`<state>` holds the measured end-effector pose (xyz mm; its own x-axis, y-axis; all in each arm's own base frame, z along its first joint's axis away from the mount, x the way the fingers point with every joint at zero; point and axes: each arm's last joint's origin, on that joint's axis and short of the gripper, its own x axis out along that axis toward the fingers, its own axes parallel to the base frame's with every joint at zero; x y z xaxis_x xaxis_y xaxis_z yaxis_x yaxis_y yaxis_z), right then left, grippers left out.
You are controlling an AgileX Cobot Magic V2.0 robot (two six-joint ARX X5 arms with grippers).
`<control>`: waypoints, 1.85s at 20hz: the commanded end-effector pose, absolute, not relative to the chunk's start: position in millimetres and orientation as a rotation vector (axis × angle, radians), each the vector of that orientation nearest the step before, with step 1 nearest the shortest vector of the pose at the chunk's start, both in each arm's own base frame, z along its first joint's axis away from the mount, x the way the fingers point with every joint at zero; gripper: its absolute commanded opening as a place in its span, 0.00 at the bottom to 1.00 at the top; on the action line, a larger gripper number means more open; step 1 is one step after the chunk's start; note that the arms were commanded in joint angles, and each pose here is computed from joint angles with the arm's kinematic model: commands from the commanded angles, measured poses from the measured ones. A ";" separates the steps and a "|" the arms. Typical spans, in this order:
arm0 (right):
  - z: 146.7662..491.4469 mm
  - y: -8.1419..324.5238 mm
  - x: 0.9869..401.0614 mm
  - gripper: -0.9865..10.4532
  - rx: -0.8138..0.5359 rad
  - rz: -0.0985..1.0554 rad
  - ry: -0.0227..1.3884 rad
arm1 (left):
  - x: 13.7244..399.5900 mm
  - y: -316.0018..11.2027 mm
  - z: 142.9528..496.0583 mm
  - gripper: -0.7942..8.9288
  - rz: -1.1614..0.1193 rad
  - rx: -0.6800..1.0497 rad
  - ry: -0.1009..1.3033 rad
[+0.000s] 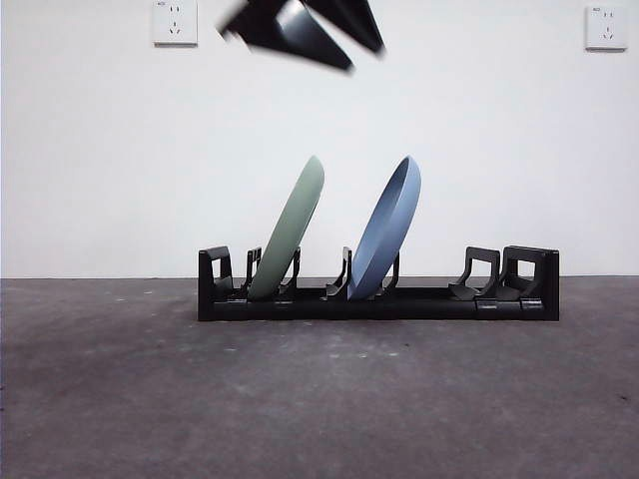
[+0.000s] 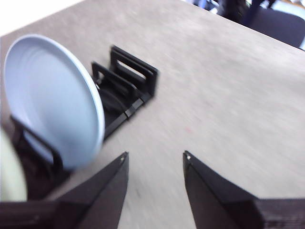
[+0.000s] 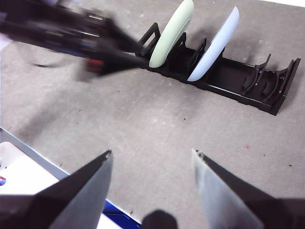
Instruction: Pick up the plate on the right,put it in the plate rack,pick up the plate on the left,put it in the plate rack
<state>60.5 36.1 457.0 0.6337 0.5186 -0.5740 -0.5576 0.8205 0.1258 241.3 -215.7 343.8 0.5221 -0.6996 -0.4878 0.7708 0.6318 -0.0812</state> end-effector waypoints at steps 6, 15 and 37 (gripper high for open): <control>454.3 37.9 58.3 0.33 -0.066 0.710 0.661 | 143.0 -131.2 403.4 0.28 -0.883 0.150 0.546; 454.4 38.5 57.8 0.33 -0.056 0.737 0.664 | 85.0 -81.0 421.5 0.28 -0.889 0.129 0.470; 452.9 40.0 65.8 0.09 -0.066 0.652 0.686 | 89.9 -85.2 416.9 0.08 -0.884 0.143 0.519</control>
